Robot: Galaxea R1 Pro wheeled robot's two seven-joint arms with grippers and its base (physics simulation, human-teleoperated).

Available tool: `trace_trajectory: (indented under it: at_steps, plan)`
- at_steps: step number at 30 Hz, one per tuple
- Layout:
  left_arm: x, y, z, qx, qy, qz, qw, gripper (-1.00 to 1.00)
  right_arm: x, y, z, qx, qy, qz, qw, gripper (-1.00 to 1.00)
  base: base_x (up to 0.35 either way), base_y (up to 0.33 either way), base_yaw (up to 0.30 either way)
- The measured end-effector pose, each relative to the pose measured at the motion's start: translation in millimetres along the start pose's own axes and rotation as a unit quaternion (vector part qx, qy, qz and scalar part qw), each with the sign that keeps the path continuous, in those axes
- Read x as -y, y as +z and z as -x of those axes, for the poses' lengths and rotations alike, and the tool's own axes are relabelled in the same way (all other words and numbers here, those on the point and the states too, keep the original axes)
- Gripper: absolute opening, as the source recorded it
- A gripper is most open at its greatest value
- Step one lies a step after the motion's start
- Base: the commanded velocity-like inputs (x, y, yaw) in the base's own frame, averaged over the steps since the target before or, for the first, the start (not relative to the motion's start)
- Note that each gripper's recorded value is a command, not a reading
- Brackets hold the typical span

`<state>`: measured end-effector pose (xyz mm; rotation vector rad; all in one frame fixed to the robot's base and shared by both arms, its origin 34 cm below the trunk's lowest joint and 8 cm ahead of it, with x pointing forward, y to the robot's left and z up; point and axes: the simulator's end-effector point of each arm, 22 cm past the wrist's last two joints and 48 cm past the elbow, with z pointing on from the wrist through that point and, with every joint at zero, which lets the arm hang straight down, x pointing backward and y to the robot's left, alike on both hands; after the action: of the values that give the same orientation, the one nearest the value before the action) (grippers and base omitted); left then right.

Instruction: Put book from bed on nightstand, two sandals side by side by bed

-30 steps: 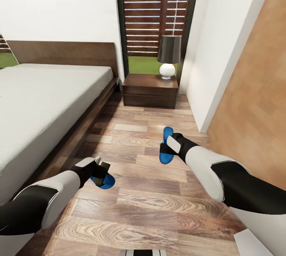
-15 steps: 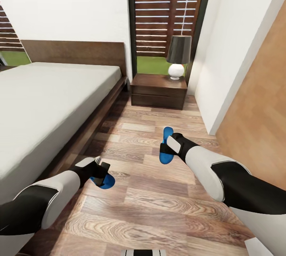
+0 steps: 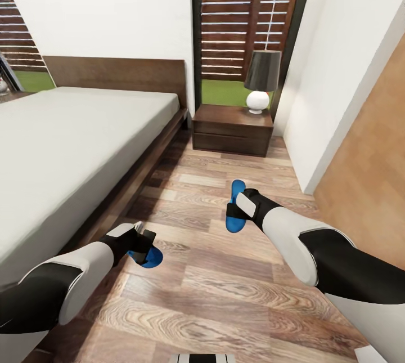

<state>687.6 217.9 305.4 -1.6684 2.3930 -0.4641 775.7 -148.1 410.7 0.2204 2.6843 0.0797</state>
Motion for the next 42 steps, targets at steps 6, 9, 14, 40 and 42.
trace_trajectory:
  at_steps: [6, 9, 14, 40, 42]
  plan:
    - [-0.3, 0.1, 0.0, 0.000, 0.000, 0.001, 1.0000, -1.00, -0.1, 0.1, -0.1, 0.000, 0.001, 0.000, 1.0000, -1.00, -0.109, 0.000, 0.007]
    - [-0.5, 0.1, -0.1, 0.000, 0.000, 0.001, 1.0000, -1.00, -0.2, 0.0, -0.1, 0.000, 0.001, 0.000, 1.0000, -1.00, -0.015, 0.000, 0.001]
    - [-0.5, 0.2, -0.1, 0.000, 0.000, 0.001, 1.0000, -1.00, -0.1, 0.1, -0.1, 0.000, 0.001, 0.000, 1.0000, -1.00, -0.034, -0.038, 0.000]
    - [-7.1, 1.6, -0.5, -0.001, -0.002, 0.008, 1.0000, -1.00, -0.1, 0.0, -0.2, -0.001, 0.001, 0.000, 1.0000, -1.00, -0.020, -0.026, 0.000]
    - [-7.6, 1.7, -0.6, -0.001, -0.002, 0.009, 1.0000, -1.00, -0.2, 0.0, -0.3, -0.001, 0.001, 0.000, 1.0000, -1.00, 0.000, 0.000, 0.000]
